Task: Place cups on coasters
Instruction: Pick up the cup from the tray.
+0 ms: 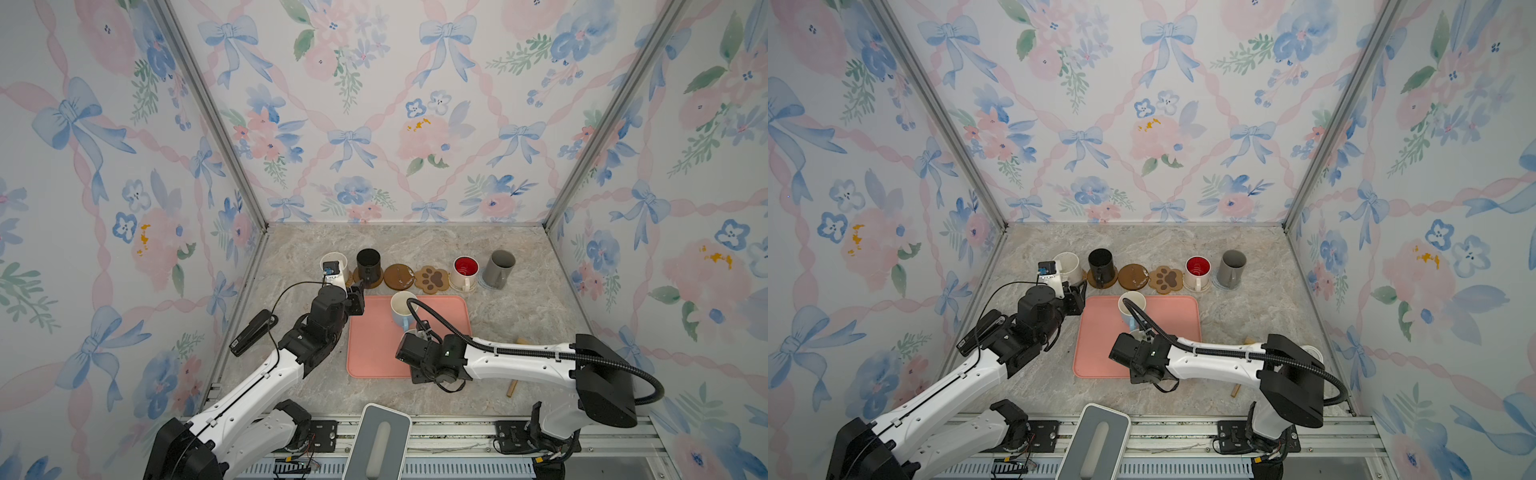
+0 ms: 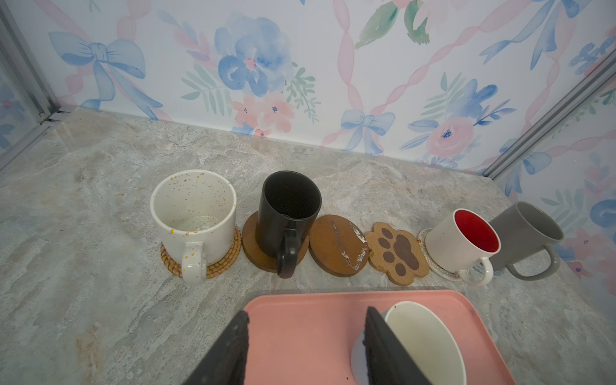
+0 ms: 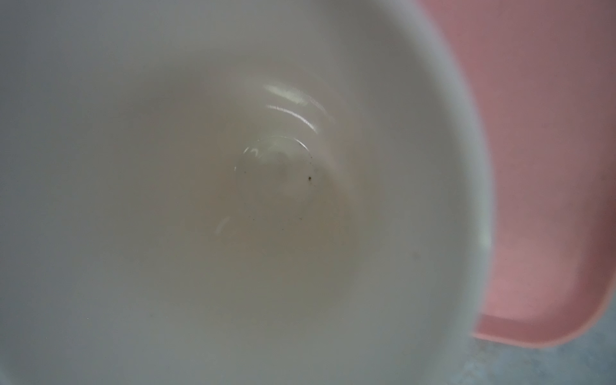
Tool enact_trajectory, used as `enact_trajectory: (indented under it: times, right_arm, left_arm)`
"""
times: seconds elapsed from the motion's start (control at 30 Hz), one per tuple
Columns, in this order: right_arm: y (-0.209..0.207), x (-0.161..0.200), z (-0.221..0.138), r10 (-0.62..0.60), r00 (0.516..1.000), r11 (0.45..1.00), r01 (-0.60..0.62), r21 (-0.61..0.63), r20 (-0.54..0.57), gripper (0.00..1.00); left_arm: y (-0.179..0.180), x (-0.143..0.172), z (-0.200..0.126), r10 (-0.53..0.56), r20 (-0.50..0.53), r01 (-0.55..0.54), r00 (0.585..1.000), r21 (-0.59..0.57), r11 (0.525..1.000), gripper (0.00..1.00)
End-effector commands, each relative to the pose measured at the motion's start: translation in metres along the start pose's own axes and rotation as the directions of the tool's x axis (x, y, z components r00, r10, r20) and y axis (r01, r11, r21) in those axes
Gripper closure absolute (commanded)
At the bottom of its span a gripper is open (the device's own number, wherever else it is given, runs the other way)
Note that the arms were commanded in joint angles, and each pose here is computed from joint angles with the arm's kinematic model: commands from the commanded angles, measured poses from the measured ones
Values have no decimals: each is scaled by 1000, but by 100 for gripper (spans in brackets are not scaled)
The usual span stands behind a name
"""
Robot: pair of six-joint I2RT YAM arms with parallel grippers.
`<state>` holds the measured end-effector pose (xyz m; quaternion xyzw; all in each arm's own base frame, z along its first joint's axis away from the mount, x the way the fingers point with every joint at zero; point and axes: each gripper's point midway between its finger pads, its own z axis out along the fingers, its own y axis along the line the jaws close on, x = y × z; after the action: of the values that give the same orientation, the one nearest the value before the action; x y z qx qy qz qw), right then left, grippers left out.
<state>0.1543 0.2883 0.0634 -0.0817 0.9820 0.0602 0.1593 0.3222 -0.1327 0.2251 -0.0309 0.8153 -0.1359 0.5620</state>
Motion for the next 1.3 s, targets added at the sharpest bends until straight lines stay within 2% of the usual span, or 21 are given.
enact_trajectory:
  times: [0.0, 0.27, 0.53, 1.27]
  right_arm:
    - [-5, -4, 1, -3, 1000, 1000, 2, 15, 13, 50]
    - [5, -10, 5, -49, 999, 999, 49, 21, 10, 55]
    - [1, -14, 2, -35, 999, 999, 35, 21, 24, 60]
    - [5, -26, -14, -28, 996, 999, 29, -12, 89, 60]
  left_arm:
    - [-4, 0, 0, -8, 3, 8, 1000, 17, 1000, 48]
    - [-3, 0, 0, -6, 4, 6, 1000, 16, 1000, 48]
    - [-4, -2, -1, -5, 10, 5, 1000, 18, 1000, 48]
    - [-5, 0, 1, -5, 1, 5, 1000, 21, 1000, 47]
